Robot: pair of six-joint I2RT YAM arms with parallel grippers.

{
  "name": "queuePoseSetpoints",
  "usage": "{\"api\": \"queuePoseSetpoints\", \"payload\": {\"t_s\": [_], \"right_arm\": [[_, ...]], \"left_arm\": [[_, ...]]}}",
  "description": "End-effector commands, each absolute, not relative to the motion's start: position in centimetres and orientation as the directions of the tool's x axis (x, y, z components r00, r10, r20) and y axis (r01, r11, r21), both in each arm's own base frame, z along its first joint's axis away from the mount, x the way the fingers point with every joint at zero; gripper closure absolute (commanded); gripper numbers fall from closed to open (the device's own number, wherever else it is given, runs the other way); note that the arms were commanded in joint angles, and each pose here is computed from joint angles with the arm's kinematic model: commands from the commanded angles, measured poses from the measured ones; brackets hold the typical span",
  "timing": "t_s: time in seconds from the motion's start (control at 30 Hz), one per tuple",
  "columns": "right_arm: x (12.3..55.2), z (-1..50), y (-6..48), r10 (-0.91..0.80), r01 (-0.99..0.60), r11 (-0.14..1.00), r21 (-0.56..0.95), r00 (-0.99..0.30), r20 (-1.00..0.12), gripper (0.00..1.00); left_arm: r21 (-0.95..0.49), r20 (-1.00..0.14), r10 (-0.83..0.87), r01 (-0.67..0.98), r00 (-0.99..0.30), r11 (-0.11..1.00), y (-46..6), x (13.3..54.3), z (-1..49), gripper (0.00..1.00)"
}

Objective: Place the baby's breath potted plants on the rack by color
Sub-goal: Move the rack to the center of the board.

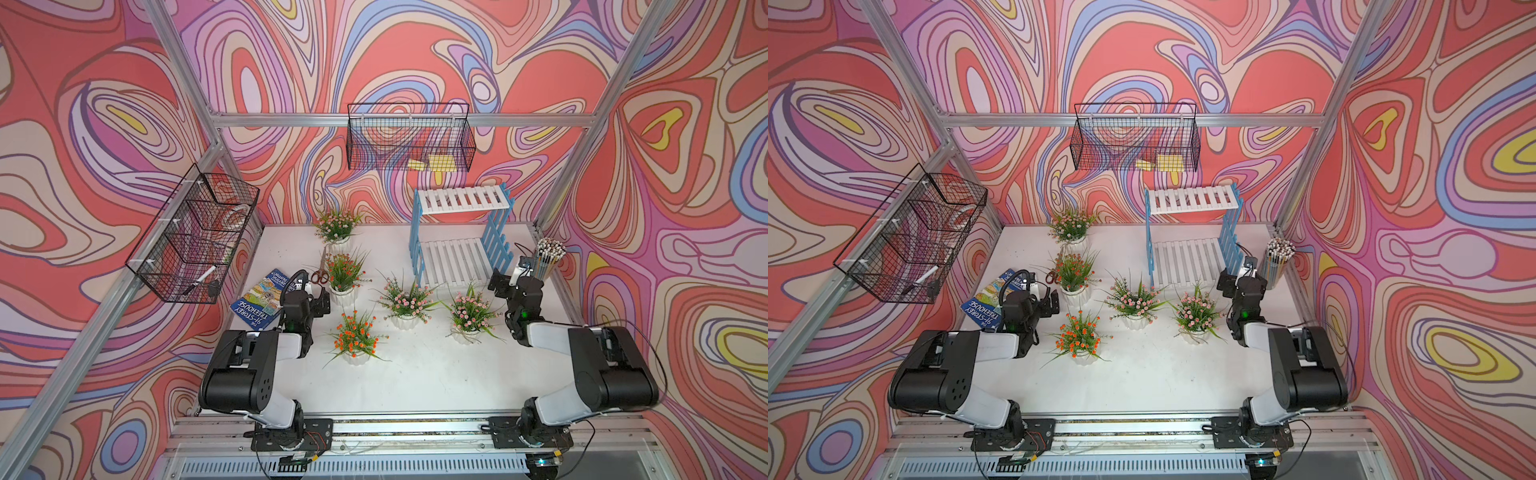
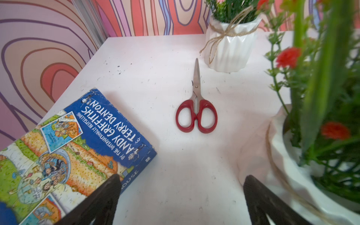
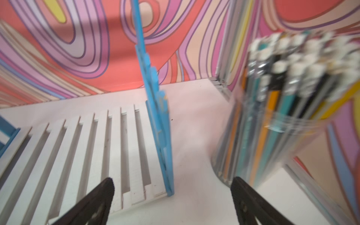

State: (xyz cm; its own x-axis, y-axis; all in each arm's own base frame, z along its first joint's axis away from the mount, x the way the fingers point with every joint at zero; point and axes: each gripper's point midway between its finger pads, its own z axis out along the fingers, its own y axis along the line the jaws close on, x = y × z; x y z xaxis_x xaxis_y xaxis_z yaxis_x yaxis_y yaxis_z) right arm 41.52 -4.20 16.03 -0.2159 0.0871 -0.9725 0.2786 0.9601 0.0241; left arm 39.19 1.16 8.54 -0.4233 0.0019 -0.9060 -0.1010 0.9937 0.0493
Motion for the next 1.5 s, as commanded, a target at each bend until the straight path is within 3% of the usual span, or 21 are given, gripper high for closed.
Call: {"api": "queuePoseSetpoints", "payload": {"t_s": [0.0,0.17,0.33,0.43,0.63,0.9,1.07,1.47], "right_arm": [[40.1,18.0,-6.1,0.157,0.408,0.912,0.047,-0.24,-0.958,0.04],[39.9,22.1,-3.6,0.236,0.314,0.938,0.15,-0.256,-0.937,0.07],[41.2,24.3,8.3,0.109,0.026,0.994,0.107,-0.344,-0.932,0.08],[42.4,24.7,14.0,0.111,-0.065,0.987,0.145,-0.367,-0.924,0.09],[45.8,24.6,20.7,0.167,-0.096,0.97,0.222,-0.395,-0.903,0.12],[49.2,21.1,25.0,0.153,-0.053,0.978,0.203,-0.485,-0.861,0.17],[49.2,19.7,25.1,0.095,-0.008,0.994,0.113,-0.491,-0.866,0.2],[48.1,16.7,25.5,0.06,0.031,0.998,0.051,-0.536,-0.842,0.27]], "left_arm": [[0.051,-0.911,-0.009,-0.136,-0.412,0.989,1.8,39.7,11.6,0.02],[0.001,-0.919,-0.078,-0.201,-0.387,0.98,2.4,39.4,15.8,0.03],[-0.032,-0.897,-0.139,-0.251,-0.421,0.967,2.9,38.9,16.5,0.04],[-0.062,-0.885,-0.188,-0.292,-0.425,0.954,3.3,38.7,16.8,0.05],[-0.132,-0.846,-0.288,-0.347,-0.448,0.928,3.2,38.5,17.4,0.06],[-0.213,-0.822,-0.351,-0.331,-0.448,0.919,2.0,38.4,18.6,0.07],[-0.244,-0.827,-0.364,-0.31,-0.429,0.919,1.3,38.3,19.4,0.08],[-0.271,-0.829,-0.364,-0.264,-0.424,0.926,-0.3,38.2,20.3,0.08]]}}
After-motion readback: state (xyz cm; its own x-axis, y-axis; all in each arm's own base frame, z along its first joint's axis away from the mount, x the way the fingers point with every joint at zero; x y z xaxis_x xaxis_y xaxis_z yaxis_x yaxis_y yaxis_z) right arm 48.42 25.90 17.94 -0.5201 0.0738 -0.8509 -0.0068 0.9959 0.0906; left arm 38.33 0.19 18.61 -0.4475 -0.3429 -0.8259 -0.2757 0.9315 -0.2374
